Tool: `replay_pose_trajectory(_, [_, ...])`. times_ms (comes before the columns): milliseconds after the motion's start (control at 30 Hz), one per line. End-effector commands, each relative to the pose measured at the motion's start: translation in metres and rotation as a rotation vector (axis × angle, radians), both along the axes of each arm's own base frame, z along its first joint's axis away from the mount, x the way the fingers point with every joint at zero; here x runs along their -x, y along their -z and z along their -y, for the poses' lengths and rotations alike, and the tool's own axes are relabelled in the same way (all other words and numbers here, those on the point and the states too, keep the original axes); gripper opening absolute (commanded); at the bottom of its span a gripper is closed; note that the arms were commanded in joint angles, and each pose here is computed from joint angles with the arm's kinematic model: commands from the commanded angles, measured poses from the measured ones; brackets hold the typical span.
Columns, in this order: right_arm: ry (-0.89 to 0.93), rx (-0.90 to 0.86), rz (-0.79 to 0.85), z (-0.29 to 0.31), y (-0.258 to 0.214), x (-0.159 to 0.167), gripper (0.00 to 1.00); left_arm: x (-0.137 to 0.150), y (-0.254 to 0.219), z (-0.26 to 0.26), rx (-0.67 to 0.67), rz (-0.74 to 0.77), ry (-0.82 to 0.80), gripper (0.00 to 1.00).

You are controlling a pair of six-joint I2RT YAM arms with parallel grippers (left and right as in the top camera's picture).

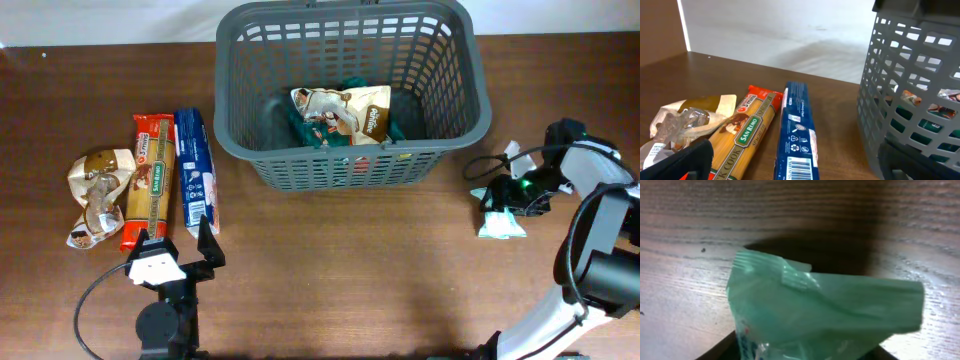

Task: Pack container
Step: 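Grasp the mint-green wrapper with the right gripper, then carry the mint-green wrapper into the basket and release it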

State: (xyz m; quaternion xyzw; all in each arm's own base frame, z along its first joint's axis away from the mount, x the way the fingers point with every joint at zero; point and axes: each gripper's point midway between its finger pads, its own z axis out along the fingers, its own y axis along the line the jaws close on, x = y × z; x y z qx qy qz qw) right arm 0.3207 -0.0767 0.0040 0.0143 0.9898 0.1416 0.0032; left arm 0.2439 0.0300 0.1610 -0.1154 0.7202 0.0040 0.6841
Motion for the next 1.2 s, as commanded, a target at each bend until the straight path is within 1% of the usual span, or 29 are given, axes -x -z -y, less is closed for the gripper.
replay_pose_trajectory(0, [-0.010,-0.046,-0.039,-0.012,0.012,0.006,0.04,0.000,0.001,0.000,-0.002,0.000,-0.003,0.99])
replay_pose_trajectory(133, [0.048,-0.098,0.018,-0.008,-0.009,-0.010,0.04,0.000,0.001,0.000,-0.002,0.000,-0.003,0.99])
replay_pose_trajectory(200, [0.078,-0.138,0.103,-0.001,-0.047,-0.031,0.04,0.000,0.001,0.000,-0.002,0.000,-0.003,0.99])
replay_pose_trajectory(267, [0.133,-0.131,0.192,0.010,-0.096,-0.052,0.04,0.000,0.001,0.000,-0.002,0.000,-0.003,0.99])
replay_pose_trajectory(333, [0.130,-0.092,0.305,0.018,-0.152,-0.070,0.04,0.000,0.001,0.000,-0.002,0.000,-0.003,0.99])
replay_pose_trajectory(367, [0.115,-0.057,0.399,0.020,-0.197,-0.078,0.04,0.000,0.001,0.000,-0.002,0.000,-0.003,0.99])
replay_pose_trajectory(400, [0.101,-0.035,0.462,0.018,-0.226,-0.082,0.04,0.000,0.001,0.000,-0.002,0.000,-0.003,0.99])
replay_pose_trajectory(433, [0.072,-0.005,0.561,0.012,-0.271,-0.086,0.04,0.000,0.001,0.000,-0.002,0.000,-0.003,0.99])
replay_pose_trajectory(467, [0.047,0.015,0.632,0.004,-0.301,-0.087,0.04,0.000,0.001,0.000,-0.002,0.000,-0.003,0.99])
replay_pose_trajectory(500, [-0.012,0.040,0.756,-0.016,-0.350,-0.087,0.04,0.000,0.001,0.000,-0.002,0.000,-0.003,0.99])
replay_pose_trajectory(533, [-0.056,0.035,0.829,-0.032,-0.376,-0.086,0.04,0.000,0.001,0.000,-0.002,0.000,-0.003,0.99])
replay_pose_trajectory(600, [-0.144,0.017,0.940,-0.066,-0.413,-0.082,0.04,0.000,0.001,0.000,-0.002,0.000,-0.003,0.99])
replay_pose_trajectory(633, [-0.241,0.011,1.020,-0.098,-0.437,-0.078,0.04,0.000,0.001,0.000,-0.002,0.000,-0.003,0.99])
replay_pose_trajectory(667, [-0.313,0.010,1.065,-0.117,-0.447,-0.077,0.04,0.000,0.001,0.000,-0.002,0.000,-0.003,0.99])
replay_pose_trajectory(700, [-0.439,-0.001,1.133,-0.153,-0.458,-0.076,0.04,0.000,0.001,0.000,-0.002,0.000,-0.003,0.99])
replay_pose_trajectory(800, [-0.602,0.007,1.183,-0.213,-0.452,-0.089,0.04,0.000,0.001,0.000,-0.002,0.000,-0.003,0.99])
replay_pose_trajectory(833, [-0.668,0.034,1.165,-0.234,-0.435,-0.100,0.04,0.000,0.001,0.000,-0.002,0.000,-0.003,0.99])
replay_pose_trajectory(867, [-0.690,0.054,1.150,-0.241,-0.425,-0.106,0.04,0.000,0.001,0.000,-0.002,0.000,-0.003,0.99])
replay_pose_trajectory(967, [-0.711,0.178,1.025,-0.260,-0.357,-0.157,0.04,0.000,0.001,0.000,-0.002,0.000,-0.003,0.99])
replay_pose_trajectory(1000, [-0.711,0.190,0.998,-0.261,-0.341,-0.167,0.04,0.000,0.001,0.000,-0.002,0.000,-0.003,0.99])
replay_pose_trajectory(1033, [-0.715,0.189,0.970,-0.264,-0.324,-0.176,0.04,0.000,0.001,0.000,-0.002,0.000,-0.003,0.99])
replay_pose_trajectory(1067, [-0.699,0.173,0.907,-0.269,-0.288,-0.194,0.04,0.000,0.001,0.000,-0.002,0.000,-0.003,0.99])
replay_pose_trajectory(1100, [-0.689,0.167,0.882,-0.270,-0.274,-0.200,0.04,0.000,0.001,0.000,-0.002,0.000,-0.003,0.99])
replay_pose_trajectory(1133, [-0.674,0.156,0.830,-0.273,-0.246,-0.210,0.04,0.000,0.001,0.000,-0.002,0.000,-0.003,0.99])
replay_pose_trajectory(1167, [-0.671,0.149,0.799,-0.275,-0.230,-0.213,0.04,0.000,0.001,0.000,-0.002,0.000,-0.003,0.99])
